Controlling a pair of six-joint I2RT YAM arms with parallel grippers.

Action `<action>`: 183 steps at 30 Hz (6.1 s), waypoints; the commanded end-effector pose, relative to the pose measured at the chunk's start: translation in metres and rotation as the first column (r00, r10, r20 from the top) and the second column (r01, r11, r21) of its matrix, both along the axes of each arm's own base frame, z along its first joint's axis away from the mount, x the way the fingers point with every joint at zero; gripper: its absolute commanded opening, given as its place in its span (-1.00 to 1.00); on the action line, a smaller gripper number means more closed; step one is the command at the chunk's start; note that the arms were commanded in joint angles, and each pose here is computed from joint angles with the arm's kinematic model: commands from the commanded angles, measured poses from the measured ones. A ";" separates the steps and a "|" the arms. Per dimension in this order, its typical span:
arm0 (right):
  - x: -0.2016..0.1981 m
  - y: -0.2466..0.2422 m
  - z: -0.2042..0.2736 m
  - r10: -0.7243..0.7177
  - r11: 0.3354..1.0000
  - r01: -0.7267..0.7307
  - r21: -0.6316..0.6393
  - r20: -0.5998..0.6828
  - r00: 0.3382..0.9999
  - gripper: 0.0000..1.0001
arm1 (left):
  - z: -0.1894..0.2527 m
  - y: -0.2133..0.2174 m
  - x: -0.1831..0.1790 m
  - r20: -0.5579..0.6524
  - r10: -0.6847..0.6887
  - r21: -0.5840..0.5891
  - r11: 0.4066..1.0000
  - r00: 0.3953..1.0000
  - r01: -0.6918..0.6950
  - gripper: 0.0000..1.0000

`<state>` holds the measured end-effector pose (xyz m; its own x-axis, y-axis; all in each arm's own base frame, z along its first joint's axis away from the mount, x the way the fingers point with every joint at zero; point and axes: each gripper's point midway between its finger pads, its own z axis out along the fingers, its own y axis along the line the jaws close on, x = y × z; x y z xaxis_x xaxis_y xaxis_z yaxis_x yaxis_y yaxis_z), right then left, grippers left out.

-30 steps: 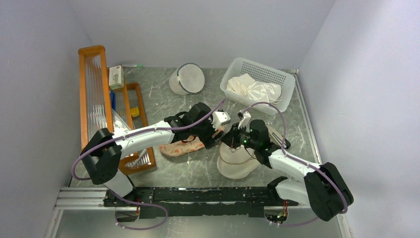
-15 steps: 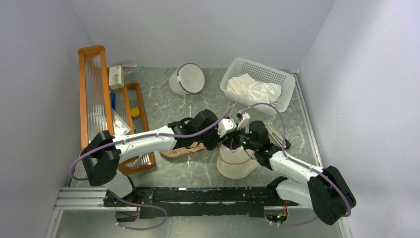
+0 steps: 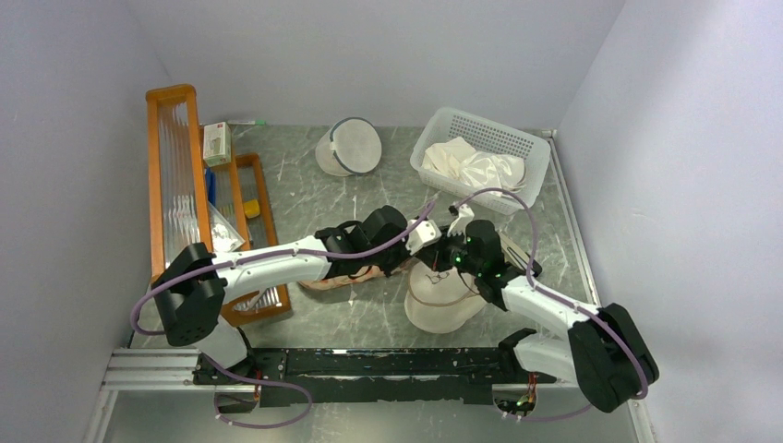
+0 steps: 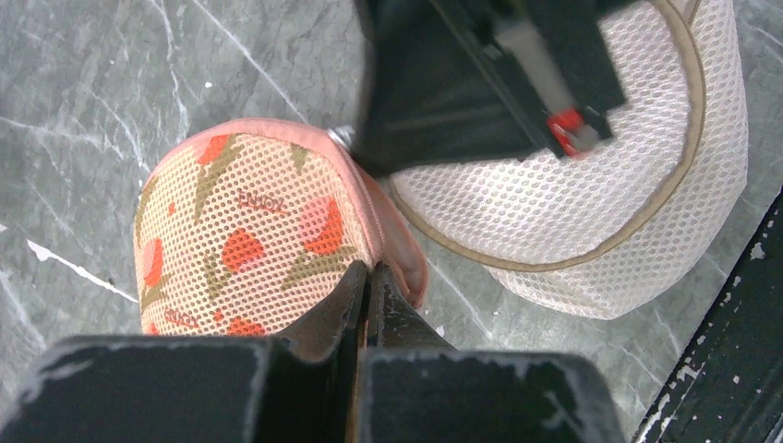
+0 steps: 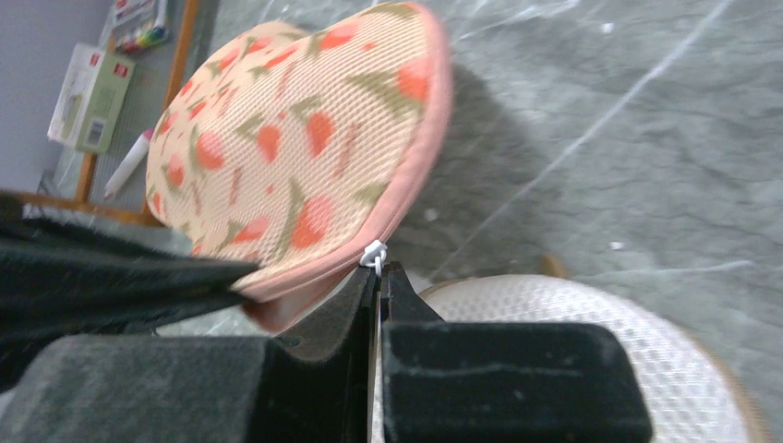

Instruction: Unzip the laundry bag and remove the bra

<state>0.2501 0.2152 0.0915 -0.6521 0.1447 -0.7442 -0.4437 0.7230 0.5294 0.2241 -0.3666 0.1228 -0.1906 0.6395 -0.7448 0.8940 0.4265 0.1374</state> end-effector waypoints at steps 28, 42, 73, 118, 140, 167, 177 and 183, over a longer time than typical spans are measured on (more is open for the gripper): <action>-0.019 0.015 0.021 0.087 0.985 -0.090 0.150 0.029 0.996 -1.00 | 0.029 0.018 0.015 0.050 0.024 -0.055 0.998 0.998 -0.021 0.27; -0.029 0.037 0.025 0.137 0.979 -0.139 0.149 0.027 0.990 -1.00 | 0.003 0.012 0.007 0.005 -0.003 0.035 0.999 1.000 0.002 0.08; 0.043 -0.024 -0.016 -0.075 0.995 0.071 -0.074 -0.055 0.996 -1.00 | -0.003 0.025 0.014 0.083 0.035 0.121 0.992 0.996 -0.045 -0.87; -0.030 0.052 0.018 0.144 0.983 -0.138 0.122 -0.041 0.989 -1.00 | -0.007 0.016 0.008 0.030 -0.003 0.128 0.992 1.000 -0.001 -0.36; 0.045 0.008 0.001 -0.012 1.000 0.012 -0.006 -0.037 0.999 -1.00 | 0.000 0.018 0.005 0.054 -0.010 0.119 0.993 0.999 0.003 -0.86; 0.002 0.048 0.016 0.062 0.987 -0.058 0.149 -0.024 0.998 -1.00 | 0.029 0.017 0.006 0.119 0.006 0.022 1.000 0.993 -0.009 0.26; -0.004 0.054 0.019 0.061 0.982 -0.056 0.180 -0.021 0.998 -1.00 | 0.015 0.015 0.002 0.081 -0.013 0.059 0.998 0.997 0.008 0.37; -0.004 0.054 0.021 0.051 0.982 -0.047 0.183 -0.014 0.999 -1.00 | -0.007 0.018 0.005 0.069 0.003 0.140 0.990 0.998 -0.013 0.21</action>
<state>0.2425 0.2673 0.0989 -0.7111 0.2114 -0.6705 -0.4438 0.6047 0.6613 0.2300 -0.3451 0.1251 -0.1393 0.7129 -0.6873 0.8752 0.4133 0.2514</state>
